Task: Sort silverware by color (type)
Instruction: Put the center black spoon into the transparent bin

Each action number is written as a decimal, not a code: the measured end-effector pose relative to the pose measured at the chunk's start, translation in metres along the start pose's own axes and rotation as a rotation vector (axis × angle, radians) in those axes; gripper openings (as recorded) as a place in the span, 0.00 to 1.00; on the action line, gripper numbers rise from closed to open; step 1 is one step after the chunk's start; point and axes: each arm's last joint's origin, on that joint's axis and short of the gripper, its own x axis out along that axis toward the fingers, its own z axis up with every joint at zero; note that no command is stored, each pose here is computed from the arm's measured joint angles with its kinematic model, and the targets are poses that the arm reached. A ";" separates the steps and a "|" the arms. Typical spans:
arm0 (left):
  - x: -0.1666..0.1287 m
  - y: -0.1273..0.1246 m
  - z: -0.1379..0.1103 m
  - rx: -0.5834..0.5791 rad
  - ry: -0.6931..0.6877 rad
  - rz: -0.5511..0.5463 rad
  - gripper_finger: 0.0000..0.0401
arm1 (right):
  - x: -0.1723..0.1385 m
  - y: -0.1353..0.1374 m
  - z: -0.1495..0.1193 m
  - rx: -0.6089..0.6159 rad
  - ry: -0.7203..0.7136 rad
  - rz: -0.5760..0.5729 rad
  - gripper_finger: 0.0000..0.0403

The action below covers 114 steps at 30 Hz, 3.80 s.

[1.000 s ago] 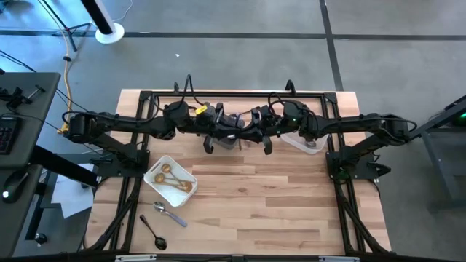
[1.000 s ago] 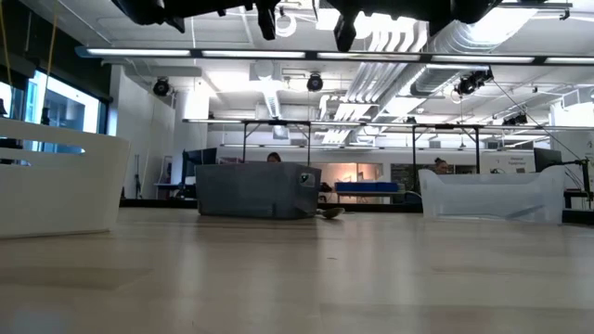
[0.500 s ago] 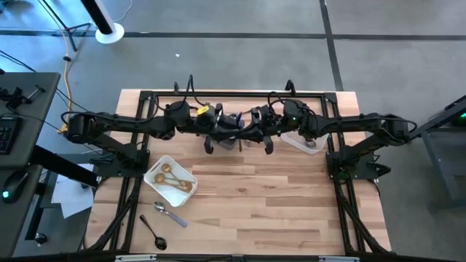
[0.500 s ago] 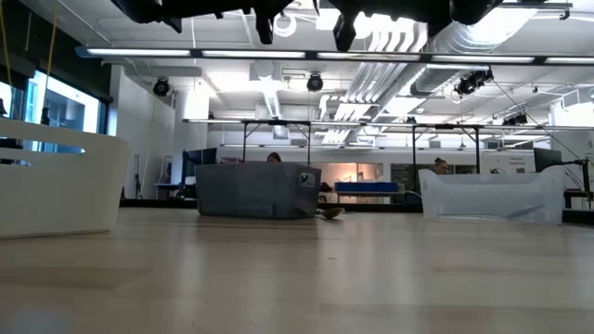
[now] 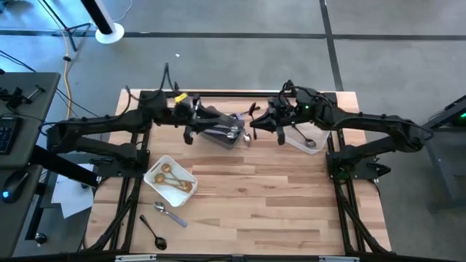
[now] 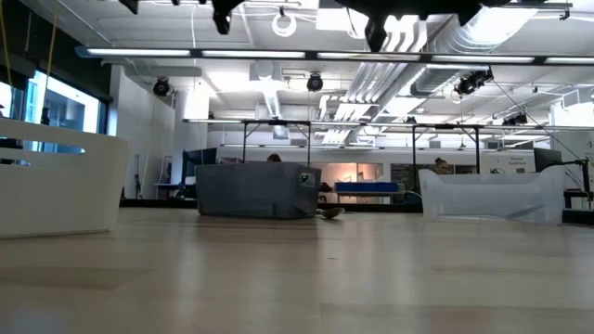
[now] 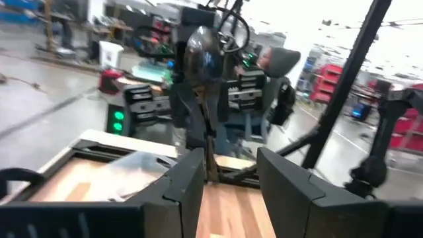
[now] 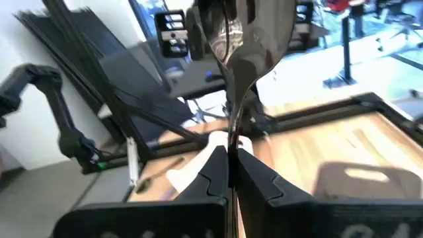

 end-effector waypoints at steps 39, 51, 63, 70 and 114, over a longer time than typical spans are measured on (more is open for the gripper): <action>-0.023 -0.015 -0.037 0.005 -0.092 0.070 0.00 | -0.036 0.022 -0.036 -0.134 -0.191 -0.170 0.00; -0.023 -0.016 -0.037 0.053 -0.090 0.073 0.00 | -0.036 0.023 -0.037 -0.126 -0.184 -0.160 0.00; -0.023 -0.016 -0.037 0.072 -0.090 0.077 0.00 | -0.036 0.023 -0.037 -0.128 -0.177 -0.134 0.00; -0.023 -0.015 -0.037 0.089 -0.093 0.095 0.00 | -0.036 0.023 -0.037 -0.127 -0.176 -0.134 0.00; -0.023 -0.014 -0.036 0.103 -0.097 0.121 0.00 | -0.037 0.018 -0.039 0.008 -0.028 -0.298 0.00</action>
